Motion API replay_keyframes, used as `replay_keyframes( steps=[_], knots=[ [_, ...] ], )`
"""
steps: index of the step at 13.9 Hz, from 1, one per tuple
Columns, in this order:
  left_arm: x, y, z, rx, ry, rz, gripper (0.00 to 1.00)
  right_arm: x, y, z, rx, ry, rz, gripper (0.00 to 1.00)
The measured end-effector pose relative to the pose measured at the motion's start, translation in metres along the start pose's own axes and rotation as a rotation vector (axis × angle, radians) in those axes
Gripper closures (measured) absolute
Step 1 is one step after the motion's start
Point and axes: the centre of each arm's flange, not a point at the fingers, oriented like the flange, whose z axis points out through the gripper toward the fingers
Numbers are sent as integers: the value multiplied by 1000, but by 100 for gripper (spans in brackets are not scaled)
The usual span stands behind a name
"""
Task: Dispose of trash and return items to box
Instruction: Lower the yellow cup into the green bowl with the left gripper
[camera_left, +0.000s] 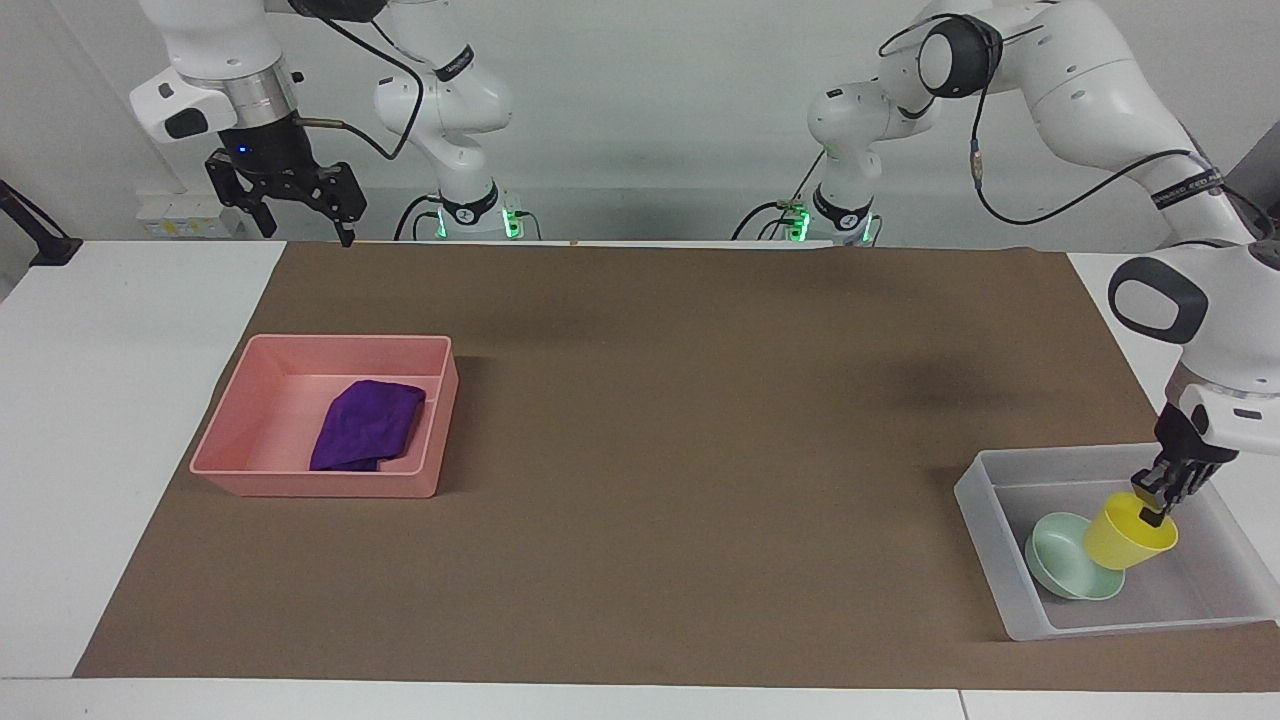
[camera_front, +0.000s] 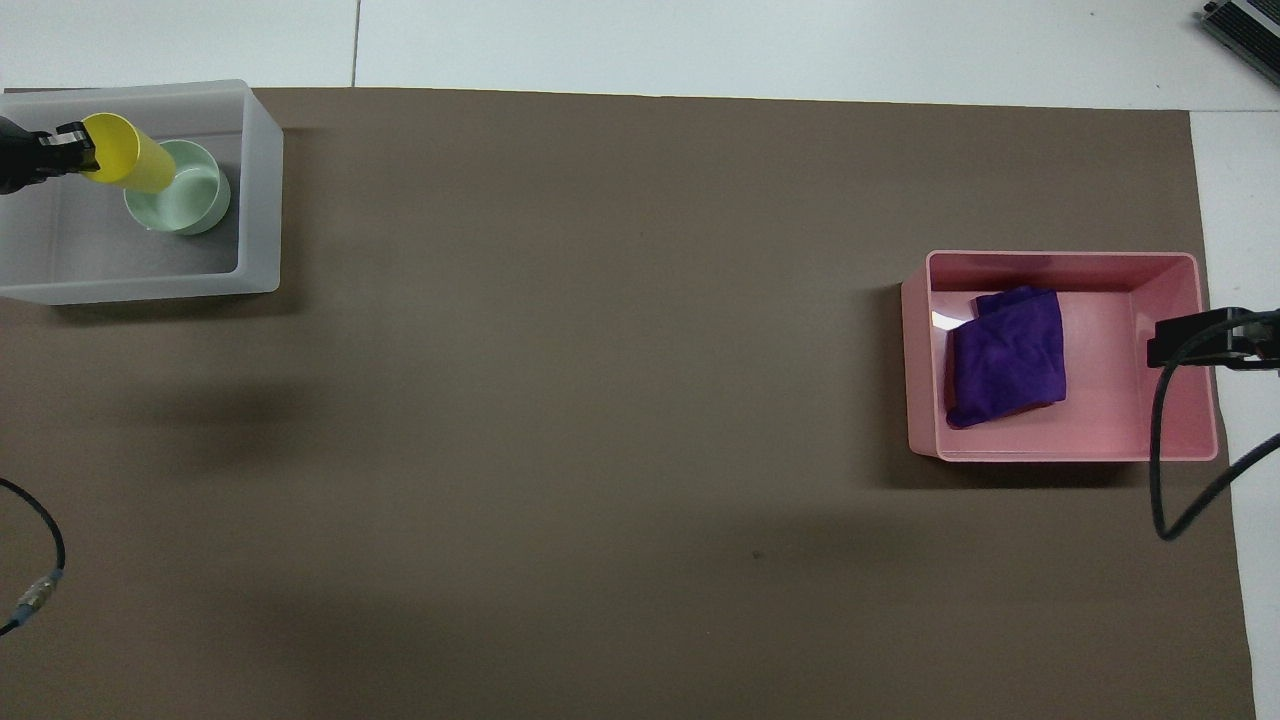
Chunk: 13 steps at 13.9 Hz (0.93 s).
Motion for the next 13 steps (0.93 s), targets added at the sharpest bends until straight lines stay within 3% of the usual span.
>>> replay_keyframes(
  steps=[6, 10, 13],
  knots=[
    [-20, 7, 26, -12, -68, 89, 96, -3, 18, 8, 72, -45, 7, 0],
    [-21, 14, 26, -22, -73, 115, 54, -3, 17, 11, 72, -52, 2, 0],
    [-11, 30, -4, -41, -30, 208, 20, -3, 17, 11, 73, -52, 1, 0]
  ],
)
